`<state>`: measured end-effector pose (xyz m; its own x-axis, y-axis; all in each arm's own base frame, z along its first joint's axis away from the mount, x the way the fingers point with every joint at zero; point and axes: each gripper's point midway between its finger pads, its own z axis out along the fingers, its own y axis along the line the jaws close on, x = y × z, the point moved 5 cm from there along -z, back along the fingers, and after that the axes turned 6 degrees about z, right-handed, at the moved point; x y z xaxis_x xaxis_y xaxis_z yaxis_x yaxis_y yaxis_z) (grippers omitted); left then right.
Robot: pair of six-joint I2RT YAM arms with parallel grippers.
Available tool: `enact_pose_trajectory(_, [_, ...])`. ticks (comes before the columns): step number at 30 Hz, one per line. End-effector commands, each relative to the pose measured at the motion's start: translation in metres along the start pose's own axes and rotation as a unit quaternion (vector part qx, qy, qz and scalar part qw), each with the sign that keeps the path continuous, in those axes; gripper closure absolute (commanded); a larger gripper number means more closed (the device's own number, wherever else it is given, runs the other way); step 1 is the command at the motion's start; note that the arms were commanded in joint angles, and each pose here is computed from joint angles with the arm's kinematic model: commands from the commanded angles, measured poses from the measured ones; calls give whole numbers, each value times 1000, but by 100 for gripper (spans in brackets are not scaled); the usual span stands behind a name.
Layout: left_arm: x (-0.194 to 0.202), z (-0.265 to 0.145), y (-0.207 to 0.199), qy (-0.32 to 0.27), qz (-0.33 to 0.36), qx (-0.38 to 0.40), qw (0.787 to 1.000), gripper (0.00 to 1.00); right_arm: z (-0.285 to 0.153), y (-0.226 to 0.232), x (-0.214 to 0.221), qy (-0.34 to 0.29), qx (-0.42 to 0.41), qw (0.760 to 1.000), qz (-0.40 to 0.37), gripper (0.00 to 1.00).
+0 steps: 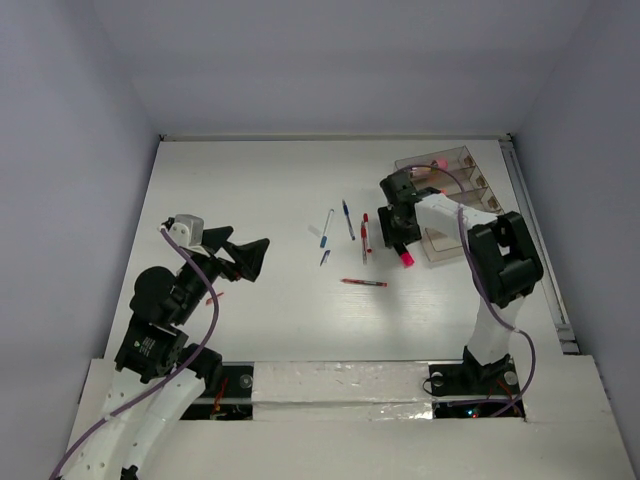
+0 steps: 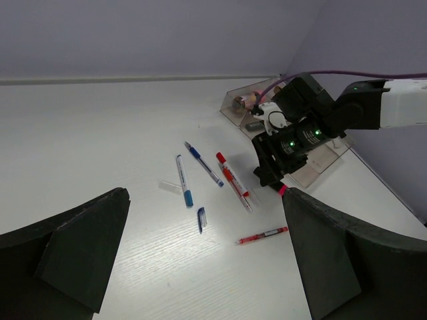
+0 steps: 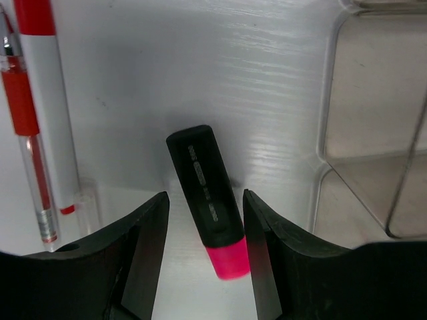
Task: Sort the stationery into containers
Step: Pick up the stationery from the center of the board, then place the stationery in the storage box.
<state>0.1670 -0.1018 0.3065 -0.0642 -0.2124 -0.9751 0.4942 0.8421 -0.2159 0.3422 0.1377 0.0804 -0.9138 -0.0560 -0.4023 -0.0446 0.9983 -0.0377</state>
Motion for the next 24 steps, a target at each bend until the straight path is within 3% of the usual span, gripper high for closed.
enact_pose_trajectory(1, [-22, -1, -6, -32, 6, 9, 999, 1, 8, 5, -10, -4, 2, 1000, -16, 46])
enact_pose_trajectory(3, [-23, -1, -6, -32, 6, 9, 999, 1, 15, 6, -9, -2, 0, 1000, -17, 47])
enact_pose_trajectory(5, [-22, -1, -6, -31, 6, 10, 999, 1, 16, 10, -8, 0, -16, 1000, -16, 56])
enact_pose_trajectory(6, [-22, 0, -6, -31, 6, 10, 999, 1, 18, 11, -6, 2, -19, 1000, -15, 62])
enact_pose_trajectory(7, [-22, 0, -6, -31, 6, 10, 999, 1, 18, 13, -7, -1, -26, 1000, -10, 79])
enact_pose_trajectory(9, [-22, 0, -6, -31, 6, 10, 999, 1, 16, 15, -8, -7, -33, 999, -4, 87])
enact_pose_trajectory(12, [-21, 0, -6, -30, 6, 10, 999, 1, -4, 15, -22, -54, -43, 997, 15, 90])
enact_pose_trajectory(16, [-20, 2, -6, -27, 5, 10, 1000, 1, -49, 5, -62, -171, -22, 984, 54, 90])
enact_pose_trajectory(20, [-21, 1, -6, -29, 5, 11, 1000, 1, -78, -20, -101, -270, -47, 952, 139, 92])
enact_pose_trajectory(24, [-20, 1, -5, -27, 5, 8, 1000, 1, -82, -46, -123, -323, -75, 911, 244, 93])
